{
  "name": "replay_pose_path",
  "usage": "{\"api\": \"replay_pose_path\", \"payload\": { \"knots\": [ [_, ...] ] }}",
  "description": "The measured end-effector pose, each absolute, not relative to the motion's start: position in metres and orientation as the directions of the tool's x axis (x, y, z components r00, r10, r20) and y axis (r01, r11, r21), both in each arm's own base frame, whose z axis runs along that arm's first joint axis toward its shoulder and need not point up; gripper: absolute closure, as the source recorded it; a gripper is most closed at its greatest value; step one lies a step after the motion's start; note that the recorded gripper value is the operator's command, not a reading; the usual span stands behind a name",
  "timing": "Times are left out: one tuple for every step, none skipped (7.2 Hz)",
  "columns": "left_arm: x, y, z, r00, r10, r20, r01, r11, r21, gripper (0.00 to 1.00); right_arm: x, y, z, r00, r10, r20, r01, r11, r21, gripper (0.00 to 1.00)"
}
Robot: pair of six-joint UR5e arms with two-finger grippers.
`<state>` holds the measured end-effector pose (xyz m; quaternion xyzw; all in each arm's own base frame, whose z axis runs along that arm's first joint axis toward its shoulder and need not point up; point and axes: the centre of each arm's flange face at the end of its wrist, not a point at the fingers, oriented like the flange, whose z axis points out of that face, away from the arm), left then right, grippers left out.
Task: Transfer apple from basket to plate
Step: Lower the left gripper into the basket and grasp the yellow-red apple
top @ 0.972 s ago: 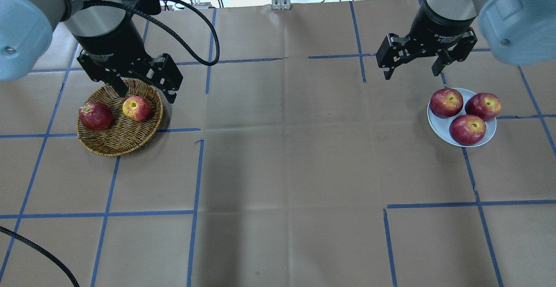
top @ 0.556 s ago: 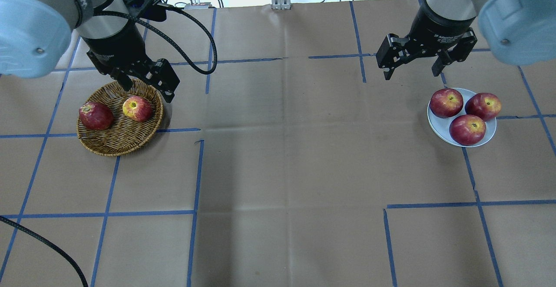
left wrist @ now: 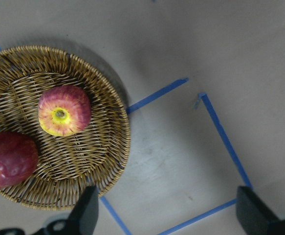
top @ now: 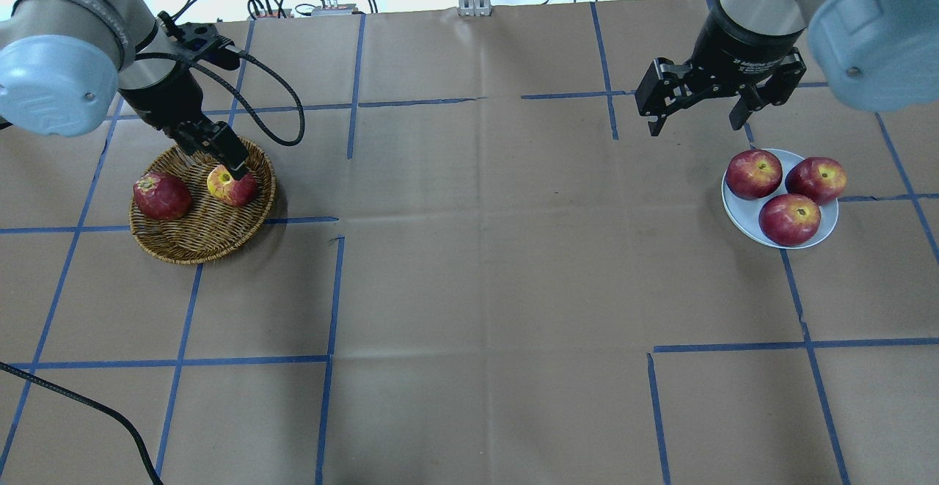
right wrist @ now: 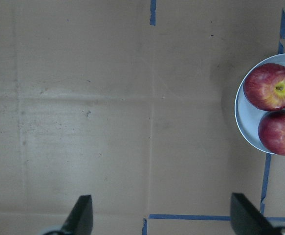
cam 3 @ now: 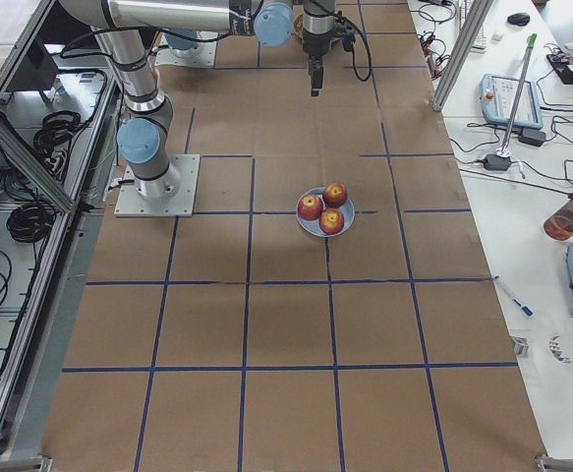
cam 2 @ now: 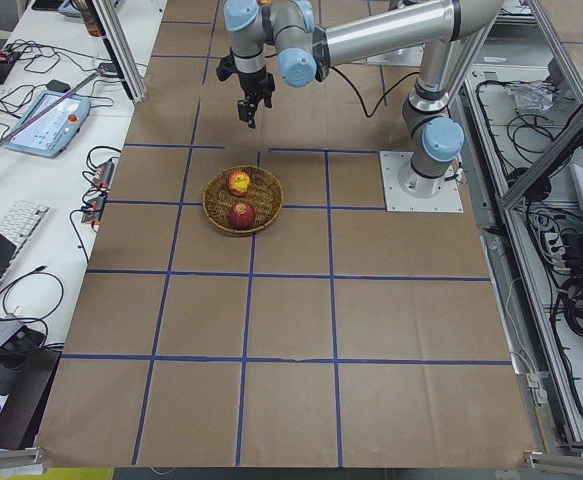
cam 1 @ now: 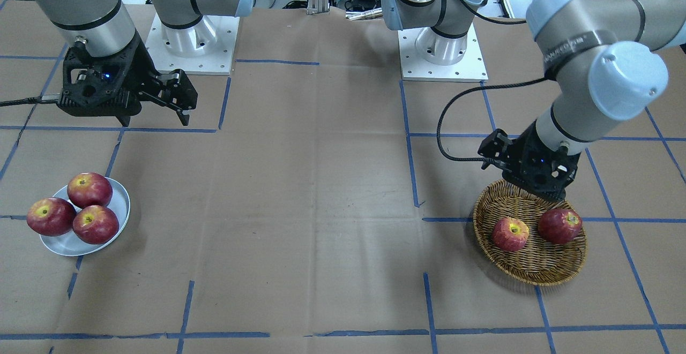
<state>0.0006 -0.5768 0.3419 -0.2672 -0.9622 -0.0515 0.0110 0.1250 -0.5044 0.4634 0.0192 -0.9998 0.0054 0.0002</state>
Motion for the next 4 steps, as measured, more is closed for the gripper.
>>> {"api": "replay_pose_path", "payload": {
  "knots": [
    [0.020,-0.596,0.306,-0.847,0.529,0.050,0.531,0.843,0.089,0.01,0.125,-0.504,0.464,-0.999,-0.038,0.001,-0.038,0.999,-0.011,0.00],
    [0.030,-0.612,0.274,-0.839,0.543,0.044,0.544,0.835,0.079,0.01,0.125,-0.504,0.463,-0.999,-0.038,0.001,-0.038,0.999,-0.010,0.00],
    [0.036,-0.622,0.251,-0.831,0.556,0.039,0.557,0.828,0.072,0.01,0.125,-0.504,0.463,-0.999,-0.038,0.001,-0.038,0.999,-0.010,0.00],
    [0.042,-0.627,0.236,-0.828,0.559,0.035,0.560,0.825,0.069,0.01,0.125,-0.504,0.464,-0.999,-0.038,0.001,-0.038,0.999,-0.010,0.00]
  ]
}}
